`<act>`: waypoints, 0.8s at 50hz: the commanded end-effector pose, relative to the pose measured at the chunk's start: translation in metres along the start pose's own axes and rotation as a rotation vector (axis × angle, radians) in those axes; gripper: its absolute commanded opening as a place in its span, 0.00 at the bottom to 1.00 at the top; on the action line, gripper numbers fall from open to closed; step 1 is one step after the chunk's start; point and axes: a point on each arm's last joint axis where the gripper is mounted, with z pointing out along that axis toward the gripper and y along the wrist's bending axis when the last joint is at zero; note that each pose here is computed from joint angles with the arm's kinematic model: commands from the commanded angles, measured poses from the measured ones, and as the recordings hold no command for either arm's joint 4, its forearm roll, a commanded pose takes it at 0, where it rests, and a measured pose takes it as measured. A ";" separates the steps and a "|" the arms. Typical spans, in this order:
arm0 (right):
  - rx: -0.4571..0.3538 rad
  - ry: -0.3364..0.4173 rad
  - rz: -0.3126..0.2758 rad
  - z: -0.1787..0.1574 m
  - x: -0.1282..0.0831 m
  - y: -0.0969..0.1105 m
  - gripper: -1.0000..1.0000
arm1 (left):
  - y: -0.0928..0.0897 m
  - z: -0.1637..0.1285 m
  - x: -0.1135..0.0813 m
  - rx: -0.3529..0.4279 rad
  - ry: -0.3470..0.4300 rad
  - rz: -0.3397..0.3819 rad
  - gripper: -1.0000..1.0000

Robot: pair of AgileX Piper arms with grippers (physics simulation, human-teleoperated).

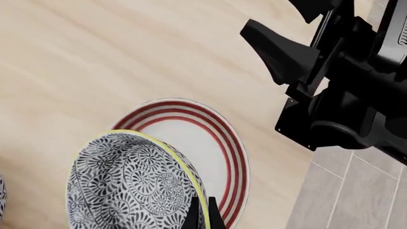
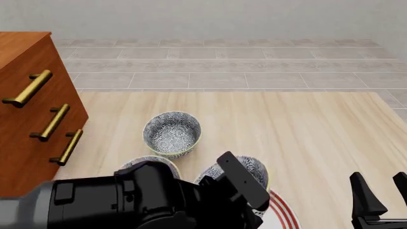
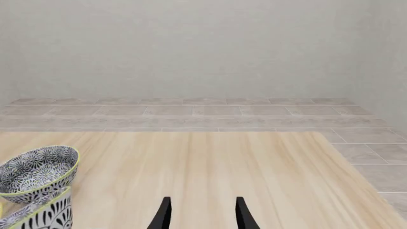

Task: Put the bowl at the front on the plate.

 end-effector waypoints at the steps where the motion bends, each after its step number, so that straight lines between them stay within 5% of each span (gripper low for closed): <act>1: 0.000 -0.001 0.000 0.000 0.000 0.000 1.00 | -0.002 0.008 0.003 0.003 0.008 -0.010 0.00; 40: 0.000 -0.001 0.000 0.000 0.000 0.000 1.00 | -0.011 0.041 0.021 0.012 0.070 -0.027 0.00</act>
